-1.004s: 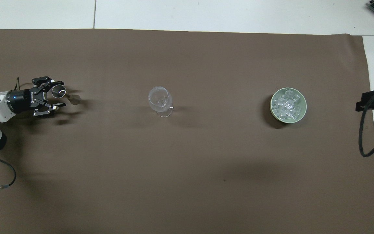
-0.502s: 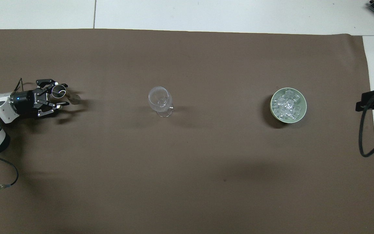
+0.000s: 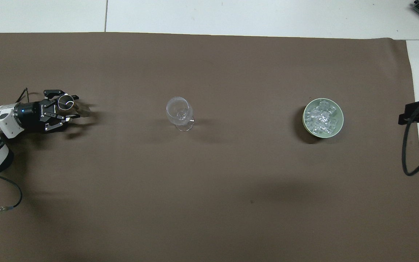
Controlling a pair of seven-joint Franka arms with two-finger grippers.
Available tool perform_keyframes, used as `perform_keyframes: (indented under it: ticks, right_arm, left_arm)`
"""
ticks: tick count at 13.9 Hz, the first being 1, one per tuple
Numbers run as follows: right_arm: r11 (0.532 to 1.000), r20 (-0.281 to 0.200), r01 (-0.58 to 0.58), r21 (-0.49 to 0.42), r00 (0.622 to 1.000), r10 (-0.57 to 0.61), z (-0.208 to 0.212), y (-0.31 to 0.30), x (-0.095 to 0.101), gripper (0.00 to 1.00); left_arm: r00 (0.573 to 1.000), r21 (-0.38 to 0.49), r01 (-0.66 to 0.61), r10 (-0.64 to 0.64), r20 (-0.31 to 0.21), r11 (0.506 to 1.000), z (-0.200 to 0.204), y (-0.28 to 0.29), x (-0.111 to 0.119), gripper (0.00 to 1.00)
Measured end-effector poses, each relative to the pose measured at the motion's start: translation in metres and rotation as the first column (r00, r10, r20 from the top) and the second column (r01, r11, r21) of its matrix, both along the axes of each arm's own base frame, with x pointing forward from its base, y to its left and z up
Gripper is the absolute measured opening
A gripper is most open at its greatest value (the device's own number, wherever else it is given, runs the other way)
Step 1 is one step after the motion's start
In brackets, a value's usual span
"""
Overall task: Pour wine and add ice with both arms
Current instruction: 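Close the left gripper around the small metal cup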
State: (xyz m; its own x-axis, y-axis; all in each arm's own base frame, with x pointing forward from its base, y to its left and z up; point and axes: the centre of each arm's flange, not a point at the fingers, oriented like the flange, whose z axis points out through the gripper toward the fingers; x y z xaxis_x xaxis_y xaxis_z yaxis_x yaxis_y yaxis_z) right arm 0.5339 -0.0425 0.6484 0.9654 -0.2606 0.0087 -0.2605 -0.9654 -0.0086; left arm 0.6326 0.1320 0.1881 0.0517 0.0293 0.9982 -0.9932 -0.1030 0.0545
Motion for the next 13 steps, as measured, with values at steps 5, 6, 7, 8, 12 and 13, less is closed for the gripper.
perform_keyframes:
  ticks: [5,6,7,8,12,13]
  right_arm:
    - [1.000,0.000,-0.005,0.000,1.000,0.005,0.000,0.003,0.000,1.00]
    - [1.000,0.000,-0.009,0.000,1.000,0.009,0.000,0.005,0.000,1.00]
    - [1.000,0.000,-0.011,-0.001,1.000,0.011,0.000,0.006,0.000,1.00]
    - [1.000,0.000,-0.012,-0.001,1.000,0.012,0.000,0.007,0.000,1.00]
    - [1.000,0.008,-0.020,-0.001,1.000,0.020,0.001,0.011,0.002,1.00]
    - [1.000,0.020,-0.028,-0.002,0.999,0.028,0.002,0.015,0.003,1.00]
  left_arm:
    - [1.000,-0.003,0.003,-0.003,0.014,1.000,-0.001,-0.002,0.000,0.54]
    - [1.000,-0.003,0.003,-0.003,0.014,1.000,-0.002,-0.002,0.000,0.53]
    - [1.000,-0.003,0.003,-0.003,0.015,1.000,-0.002,-0.002,0.000,0.48]
    - [1.000,-0.003,0.003,-0.003,0.015,1.000,-0.002,-0.002,0.000,0.48]
    - [1.000,-0.002,0.002,-0.002,0.017,1.000,-0.002,-0.001,0.000,0.26]
    - [1.000,-0.001,0.001,-0.001,0.017,1.000,-0.002,-0.001,0.000,0.25]
